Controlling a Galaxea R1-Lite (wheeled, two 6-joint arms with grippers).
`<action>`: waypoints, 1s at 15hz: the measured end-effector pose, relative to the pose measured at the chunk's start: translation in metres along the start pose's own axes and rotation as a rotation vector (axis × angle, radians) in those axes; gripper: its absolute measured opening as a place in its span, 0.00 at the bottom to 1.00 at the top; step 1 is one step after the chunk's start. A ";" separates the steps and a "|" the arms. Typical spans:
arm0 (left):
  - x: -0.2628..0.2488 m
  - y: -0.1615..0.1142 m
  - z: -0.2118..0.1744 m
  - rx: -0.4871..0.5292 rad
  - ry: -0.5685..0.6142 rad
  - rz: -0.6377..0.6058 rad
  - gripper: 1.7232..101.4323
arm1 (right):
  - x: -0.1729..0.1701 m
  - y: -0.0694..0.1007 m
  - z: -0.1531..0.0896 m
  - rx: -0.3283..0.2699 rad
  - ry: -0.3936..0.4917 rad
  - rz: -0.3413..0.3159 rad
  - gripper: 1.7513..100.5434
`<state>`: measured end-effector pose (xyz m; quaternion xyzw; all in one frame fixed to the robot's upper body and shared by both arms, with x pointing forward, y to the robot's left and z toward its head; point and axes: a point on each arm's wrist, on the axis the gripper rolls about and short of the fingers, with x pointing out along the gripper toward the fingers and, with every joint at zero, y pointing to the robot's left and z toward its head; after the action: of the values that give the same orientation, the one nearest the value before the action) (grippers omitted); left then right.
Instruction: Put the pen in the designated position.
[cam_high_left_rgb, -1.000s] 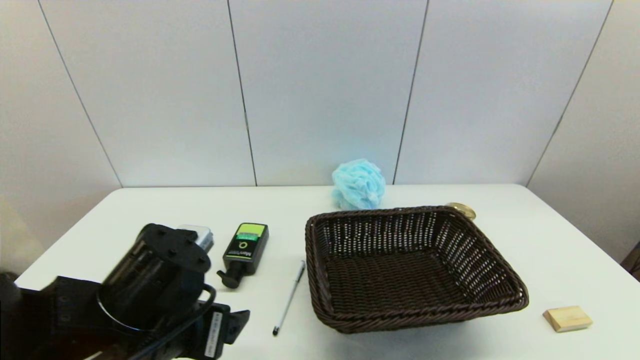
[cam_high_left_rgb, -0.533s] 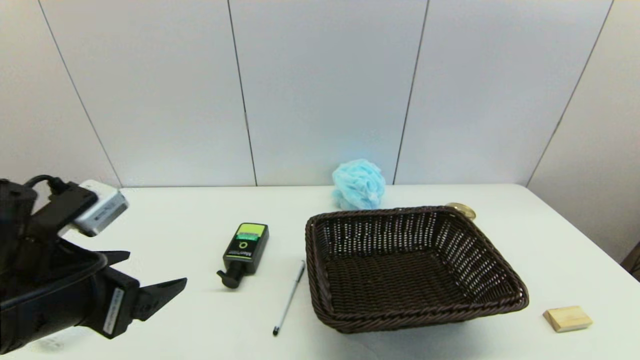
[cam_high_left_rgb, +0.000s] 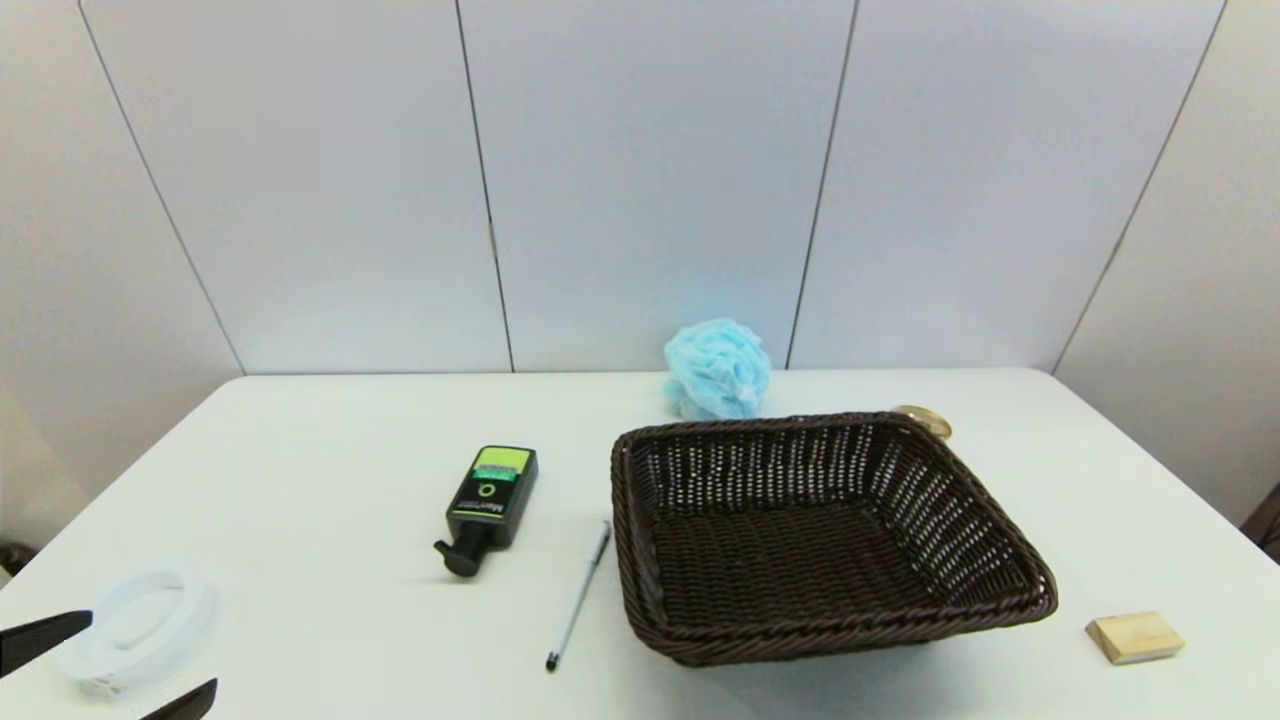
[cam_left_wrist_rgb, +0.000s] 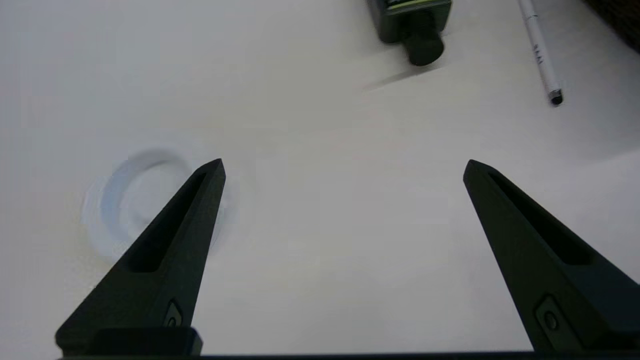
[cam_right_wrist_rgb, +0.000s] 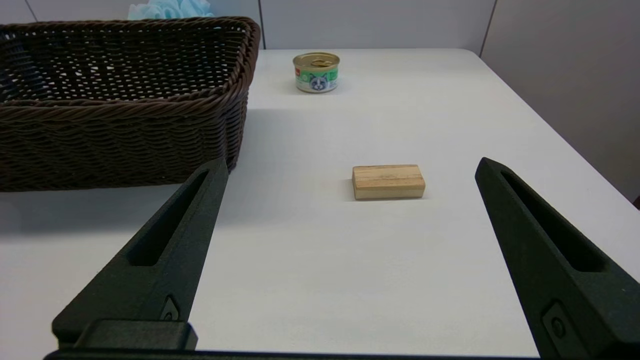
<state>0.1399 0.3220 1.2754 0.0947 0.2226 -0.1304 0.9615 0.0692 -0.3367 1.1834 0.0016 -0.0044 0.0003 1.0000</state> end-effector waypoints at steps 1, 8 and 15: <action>-0.006 -0.001 -0.013 -0.012 -0.012 0.023 0.95 | 0.000 0.000 0.000 0.000 0.000 -0.001 0.97; -0.023 -0.011 -0.074 -0.033 -0.071 0.146 0.96 | 0.000 0.000 0.000 0.000 -0.001 0.000 0.97; -0.020 -0.019 -0.092 -0.034 -0.142 0.118 0.96 | 0.000 0.000 0.000 0.000 0.000 0.000 0.97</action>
<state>0.0795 0.3305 1.2006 0.0817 0.1501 -0.0759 0.9824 0.0692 -0.3367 1.1835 0.0018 -0.0046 0.0005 1.0000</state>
